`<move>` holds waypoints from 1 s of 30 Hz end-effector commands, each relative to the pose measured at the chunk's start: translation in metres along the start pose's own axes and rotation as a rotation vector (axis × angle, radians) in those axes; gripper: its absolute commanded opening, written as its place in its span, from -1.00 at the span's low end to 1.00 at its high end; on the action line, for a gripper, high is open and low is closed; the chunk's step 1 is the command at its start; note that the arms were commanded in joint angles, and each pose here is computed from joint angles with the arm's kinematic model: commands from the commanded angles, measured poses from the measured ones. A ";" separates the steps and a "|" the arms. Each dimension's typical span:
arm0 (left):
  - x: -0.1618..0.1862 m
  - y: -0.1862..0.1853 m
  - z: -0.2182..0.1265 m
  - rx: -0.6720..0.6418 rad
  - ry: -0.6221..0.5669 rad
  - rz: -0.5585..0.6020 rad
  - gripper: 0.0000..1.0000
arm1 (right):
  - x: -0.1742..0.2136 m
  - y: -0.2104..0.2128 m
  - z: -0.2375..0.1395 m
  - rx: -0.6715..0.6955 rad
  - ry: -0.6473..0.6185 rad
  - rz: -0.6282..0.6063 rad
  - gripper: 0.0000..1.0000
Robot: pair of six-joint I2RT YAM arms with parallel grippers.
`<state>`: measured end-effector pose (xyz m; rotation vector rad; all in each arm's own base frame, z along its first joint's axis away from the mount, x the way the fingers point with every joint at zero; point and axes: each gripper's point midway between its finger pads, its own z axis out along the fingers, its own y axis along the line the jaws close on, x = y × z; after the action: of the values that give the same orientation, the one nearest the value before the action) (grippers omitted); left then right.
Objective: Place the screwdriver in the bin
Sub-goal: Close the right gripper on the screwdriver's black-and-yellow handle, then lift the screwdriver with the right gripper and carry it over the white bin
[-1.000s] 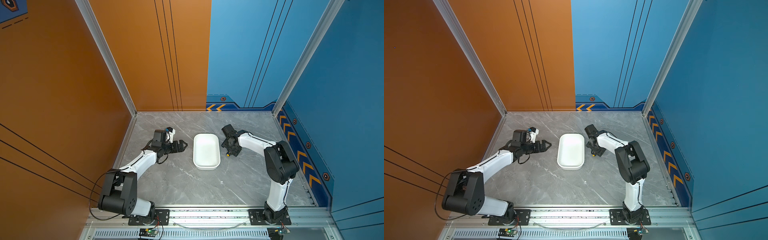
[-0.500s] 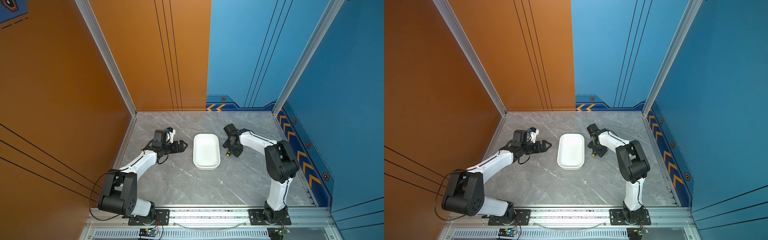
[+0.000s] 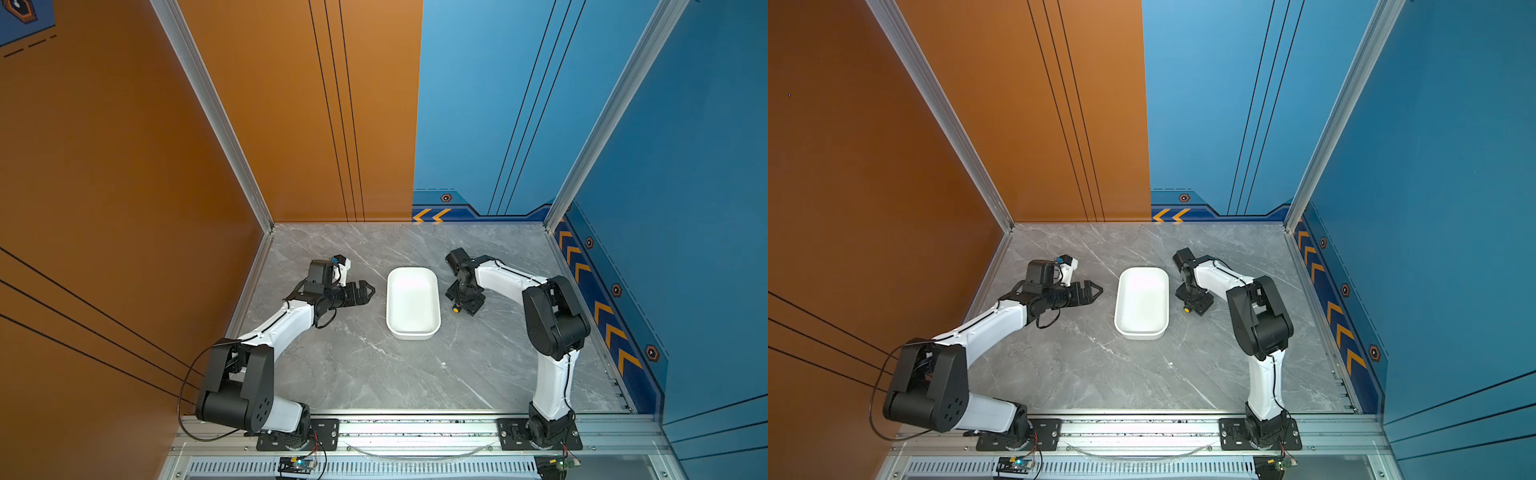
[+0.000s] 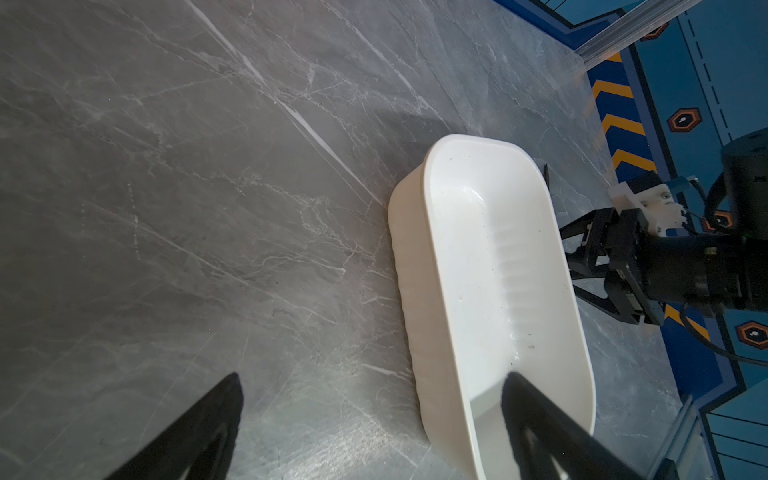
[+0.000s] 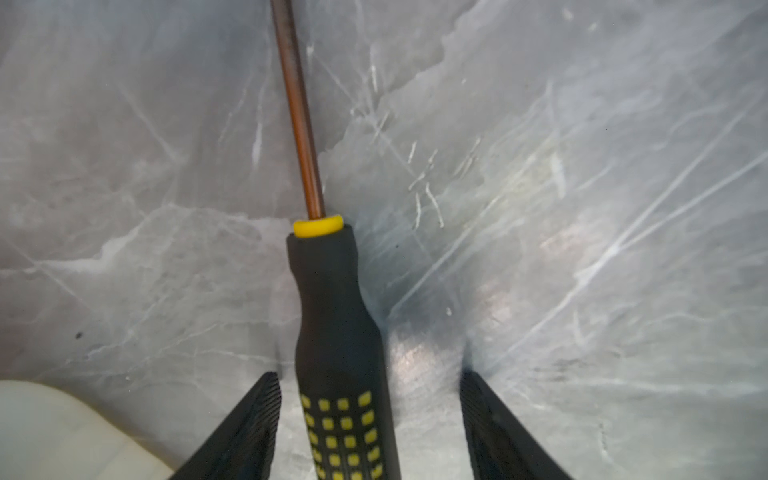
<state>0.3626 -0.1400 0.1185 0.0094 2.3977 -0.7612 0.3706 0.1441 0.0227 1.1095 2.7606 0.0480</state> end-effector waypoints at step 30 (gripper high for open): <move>0.003 -0.005 -0.005 -0.006 0.011 0.028 0.96 | -0.006 -0.004 -0.036 -0.027 -0.027 -0.119 -1.00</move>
<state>0.3608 -0.1419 0.1175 0.0148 2.4047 -0.7629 0.3702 0.1452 0.0276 1.0315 2.7894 0.0571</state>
